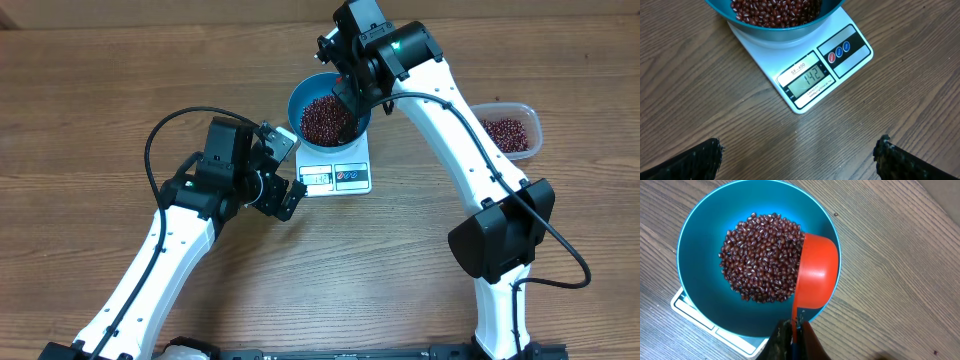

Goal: Scoop item into bowl and weigh 150g on scale
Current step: 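Tip the red scoop over the blue bowl to pour the beans, then move the empty scoop with the right gripper back over the tub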

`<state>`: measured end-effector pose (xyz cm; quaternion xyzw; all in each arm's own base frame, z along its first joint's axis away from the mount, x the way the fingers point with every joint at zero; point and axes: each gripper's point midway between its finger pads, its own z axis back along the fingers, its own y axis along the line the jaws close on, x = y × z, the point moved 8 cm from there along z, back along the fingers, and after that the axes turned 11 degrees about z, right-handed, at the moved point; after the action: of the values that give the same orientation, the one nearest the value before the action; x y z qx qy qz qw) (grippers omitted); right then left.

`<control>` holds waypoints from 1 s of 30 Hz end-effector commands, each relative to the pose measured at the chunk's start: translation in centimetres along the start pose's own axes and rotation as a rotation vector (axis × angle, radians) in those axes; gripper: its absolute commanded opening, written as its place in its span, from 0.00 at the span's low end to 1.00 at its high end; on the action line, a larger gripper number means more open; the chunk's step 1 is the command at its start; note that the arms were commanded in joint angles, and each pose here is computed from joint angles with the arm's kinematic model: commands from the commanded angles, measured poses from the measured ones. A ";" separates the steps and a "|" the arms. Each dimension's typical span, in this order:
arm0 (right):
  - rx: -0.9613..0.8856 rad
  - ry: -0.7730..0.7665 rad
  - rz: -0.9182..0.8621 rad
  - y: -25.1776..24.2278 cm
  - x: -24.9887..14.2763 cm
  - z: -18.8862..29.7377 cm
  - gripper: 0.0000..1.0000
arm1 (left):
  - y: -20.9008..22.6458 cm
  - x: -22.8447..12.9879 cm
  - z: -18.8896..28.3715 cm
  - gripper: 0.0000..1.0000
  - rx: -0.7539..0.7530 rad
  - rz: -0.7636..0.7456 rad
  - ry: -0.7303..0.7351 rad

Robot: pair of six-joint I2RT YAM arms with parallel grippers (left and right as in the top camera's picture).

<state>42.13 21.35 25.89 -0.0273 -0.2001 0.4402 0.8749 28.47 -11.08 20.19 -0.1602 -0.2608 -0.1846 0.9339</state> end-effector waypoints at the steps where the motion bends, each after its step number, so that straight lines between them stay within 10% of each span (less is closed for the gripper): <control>1: -0.021 -0.037 0.008 0.0 0.7 1.3 0.04 | 0.0 -0.1 -0.2 1.00 -0.002 0.012 0.007; 30: 0.055 -0.236 -0.214 -5.5 -0.9 7.3 0.04 | 0.0 -0.1 -0.2 1.00 -0.002 0.012 0.008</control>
<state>42.98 19.91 28.98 0.0419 -0.2378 0.4050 0.8819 28.47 -11.08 20.19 -0.1602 -0.2608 -0.1846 0.9339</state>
